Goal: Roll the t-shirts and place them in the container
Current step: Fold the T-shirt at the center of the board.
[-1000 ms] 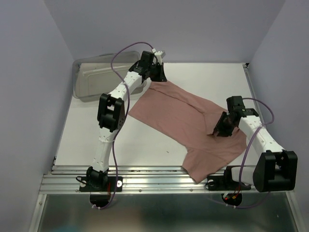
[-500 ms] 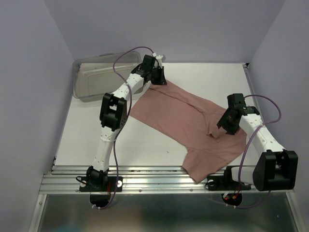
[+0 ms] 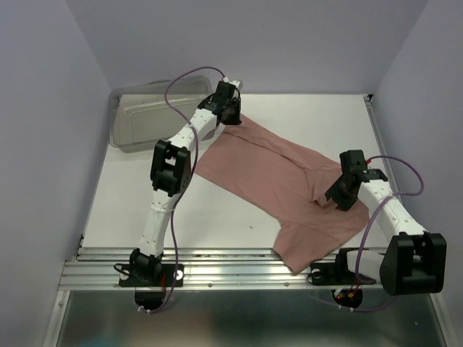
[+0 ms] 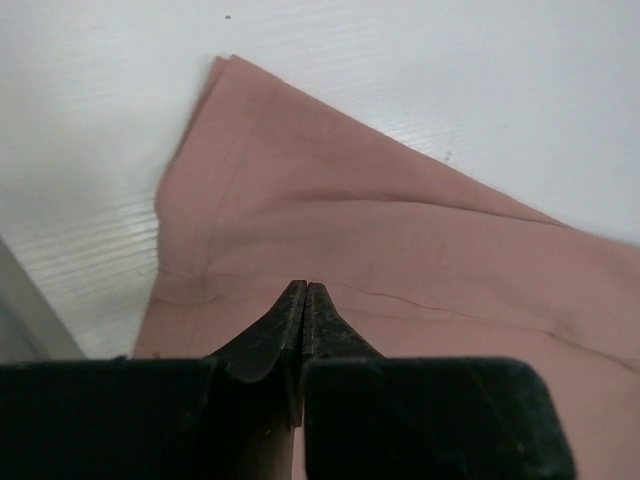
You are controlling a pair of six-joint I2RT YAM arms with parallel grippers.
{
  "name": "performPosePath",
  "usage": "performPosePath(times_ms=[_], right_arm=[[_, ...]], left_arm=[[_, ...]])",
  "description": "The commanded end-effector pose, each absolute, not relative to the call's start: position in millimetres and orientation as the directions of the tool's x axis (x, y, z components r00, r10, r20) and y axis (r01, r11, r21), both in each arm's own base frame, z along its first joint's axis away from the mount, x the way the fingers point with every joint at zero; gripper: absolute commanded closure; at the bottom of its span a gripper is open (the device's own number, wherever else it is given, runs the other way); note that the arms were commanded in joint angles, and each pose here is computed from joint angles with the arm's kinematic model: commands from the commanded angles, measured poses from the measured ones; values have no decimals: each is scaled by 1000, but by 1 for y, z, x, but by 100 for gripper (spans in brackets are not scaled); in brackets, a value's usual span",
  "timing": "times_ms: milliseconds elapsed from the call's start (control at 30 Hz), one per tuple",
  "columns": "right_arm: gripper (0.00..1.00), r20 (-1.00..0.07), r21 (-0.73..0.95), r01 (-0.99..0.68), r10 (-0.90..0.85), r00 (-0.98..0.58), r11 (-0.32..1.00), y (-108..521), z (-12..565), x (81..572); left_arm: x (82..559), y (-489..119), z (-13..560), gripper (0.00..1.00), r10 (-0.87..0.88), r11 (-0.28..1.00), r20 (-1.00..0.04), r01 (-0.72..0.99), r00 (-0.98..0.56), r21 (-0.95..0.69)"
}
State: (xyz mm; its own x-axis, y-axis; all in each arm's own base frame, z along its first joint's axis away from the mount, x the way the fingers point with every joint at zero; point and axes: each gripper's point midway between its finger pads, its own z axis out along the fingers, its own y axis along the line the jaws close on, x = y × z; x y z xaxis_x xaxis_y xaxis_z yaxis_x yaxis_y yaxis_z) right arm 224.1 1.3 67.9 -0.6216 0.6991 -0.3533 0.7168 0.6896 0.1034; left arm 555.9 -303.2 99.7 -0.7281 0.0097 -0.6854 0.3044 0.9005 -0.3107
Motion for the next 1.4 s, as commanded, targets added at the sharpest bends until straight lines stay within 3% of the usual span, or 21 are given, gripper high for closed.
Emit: performPosePath(times_ms=[0,167,433,1067,1200,1300,1367], right_arm=[[53,-397,161,727,718,-572,668,1,77,238],[52,-390,184,714,717,-578,675,5,77,242],[52,-394,189,706,711,-582,682,6,78,241],[52,-390,197,697,708,-589,689,8,77,238],[52,-393,196,698,707,-587,689,7,77,237],[52,-396,193,699,707,-586,688,6,78,236],[52,-399,191,701,707,-584,687,5,78,235]], left_arm=[[568,-275,123,88,-2,958,-730,209,-684,-198],[567,-270,107,68,-22,970,-723,160,-690,-183],[574,-269,98,58,-75,978,-730,94,-679,-187],[572,-275,51,57,-54,990,-707,52,-706,-127],[573,-276,50,64,-49,990,-706,57,-706,-126],[573,-278,56,86,-49,990,-712,61,-700,-128],[572,-277,59,93,-50,990,-714,63,-699,-130]])
